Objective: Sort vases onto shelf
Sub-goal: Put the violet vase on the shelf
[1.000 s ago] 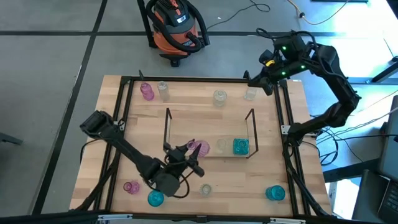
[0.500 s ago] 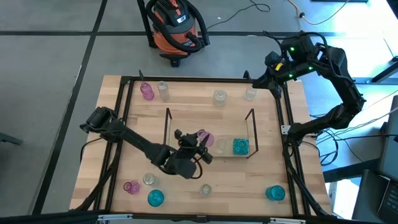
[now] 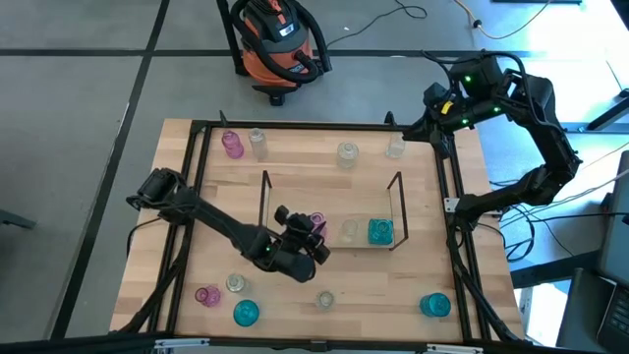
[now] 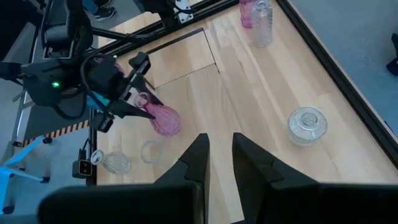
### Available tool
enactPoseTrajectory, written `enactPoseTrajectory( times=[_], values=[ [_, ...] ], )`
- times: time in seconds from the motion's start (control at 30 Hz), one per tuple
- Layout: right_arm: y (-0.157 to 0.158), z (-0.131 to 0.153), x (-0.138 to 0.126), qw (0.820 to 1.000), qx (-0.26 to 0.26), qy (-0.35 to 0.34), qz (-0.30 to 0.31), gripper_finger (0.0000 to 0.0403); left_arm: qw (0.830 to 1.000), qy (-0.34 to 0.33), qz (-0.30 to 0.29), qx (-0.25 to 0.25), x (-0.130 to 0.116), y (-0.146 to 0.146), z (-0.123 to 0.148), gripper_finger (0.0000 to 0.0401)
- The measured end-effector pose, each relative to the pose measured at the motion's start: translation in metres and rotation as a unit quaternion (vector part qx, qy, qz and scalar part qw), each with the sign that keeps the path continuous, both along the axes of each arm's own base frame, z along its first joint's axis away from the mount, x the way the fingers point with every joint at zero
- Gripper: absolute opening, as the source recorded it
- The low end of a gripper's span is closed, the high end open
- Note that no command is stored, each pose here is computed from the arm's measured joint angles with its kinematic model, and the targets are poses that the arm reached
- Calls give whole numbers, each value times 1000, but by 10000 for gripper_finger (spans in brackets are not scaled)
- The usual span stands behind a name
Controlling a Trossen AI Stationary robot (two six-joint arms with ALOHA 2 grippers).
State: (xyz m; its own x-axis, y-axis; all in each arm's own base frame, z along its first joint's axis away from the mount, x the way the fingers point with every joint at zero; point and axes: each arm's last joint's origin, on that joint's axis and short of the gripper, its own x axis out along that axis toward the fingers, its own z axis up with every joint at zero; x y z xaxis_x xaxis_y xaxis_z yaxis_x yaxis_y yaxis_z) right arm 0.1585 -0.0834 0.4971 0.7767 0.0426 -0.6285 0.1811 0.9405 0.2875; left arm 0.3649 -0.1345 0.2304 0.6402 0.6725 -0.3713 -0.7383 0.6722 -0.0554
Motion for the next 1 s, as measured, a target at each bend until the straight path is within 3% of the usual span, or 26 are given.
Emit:
enactPoseTrajectory(
  times=[0.17, 0.43, 0.67, 1.0],
  values=[
    [0, 0, 0, 1000, 0, 0, 0, 50, 999, 2, -7, -31, 3, 6, -1, 118],
    [0, 0, 0, 1000, 0, 0, 0, 50, 1000, 3, 1, -30, 5, 11, -1, 119],
    [0, 0, 0, 1000, 0, 0, -1, 50, 999, 7, -7, -45, 7, 14, -2, 153],
    [0, 0, 0, 1000, -1, 0, -1, 50, 998, 10, -19, -65, 9, 17, -2, 143]
  ],
)
